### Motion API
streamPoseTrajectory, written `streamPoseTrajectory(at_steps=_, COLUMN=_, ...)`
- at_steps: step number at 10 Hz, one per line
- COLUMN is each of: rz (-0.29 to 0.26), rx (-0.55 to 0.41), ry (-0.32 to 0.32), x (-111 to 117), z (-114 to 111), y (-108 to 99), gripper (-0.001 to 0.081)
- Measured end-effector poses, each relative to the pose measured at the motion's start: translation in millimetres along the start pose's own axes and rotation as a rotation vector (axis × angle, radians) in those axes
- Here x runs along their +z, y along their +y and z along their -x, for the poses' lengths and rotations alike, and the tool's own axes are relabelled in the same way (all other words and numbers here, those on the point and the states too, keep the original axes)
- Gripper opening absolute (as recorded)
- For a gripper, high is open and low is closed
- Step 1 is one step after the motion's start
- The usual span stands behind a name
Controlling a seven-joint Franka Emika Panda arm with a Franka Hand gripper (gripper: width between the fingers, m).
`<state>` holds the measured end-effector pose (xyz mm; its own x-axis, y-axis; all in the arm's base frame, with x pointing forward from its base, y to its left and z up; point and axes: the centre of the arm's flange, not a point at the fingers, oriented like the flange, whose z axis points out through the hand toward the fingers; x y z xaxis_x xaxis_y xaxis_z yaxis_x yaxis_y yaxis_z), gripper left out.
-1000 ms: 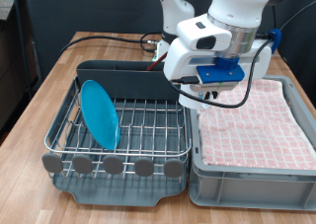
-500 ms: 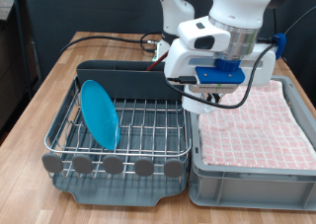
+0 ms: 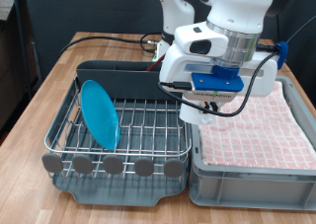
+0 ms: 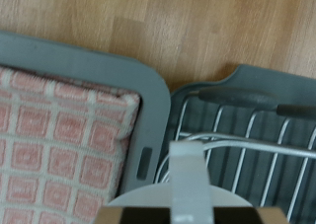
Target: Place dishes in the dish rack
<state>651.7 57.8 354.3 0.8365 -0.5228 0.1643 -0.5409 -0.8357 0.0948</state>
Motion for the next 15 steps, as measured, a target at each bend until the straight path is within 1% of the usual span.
streamPoseTrajectory(at_steps=4, rz=0.002, rx=0.014, ry=0.017, x=10.3, z=-21.1, y=-7.0, gripper=0.0071)
streamPoseTrajectory(at_steps=7, rz=-0.004, rx=0.028, ry=0.038, x=19.4, z=-32.9, y=-4.9, gripper=0.0071)
streamPoseTrajectory(at_steps=11, rz=-0.011, rx=0.035, ry=0.044, x=31.7, z=-52.4, y=-1.7, gripper=0.0071)
streamPoseTrajectory(at_steps=15, rz=-0.019, rx=0.040, ry=0.038, x=47.8, z=-61.0, y=-5.8, gripper=0.0071)
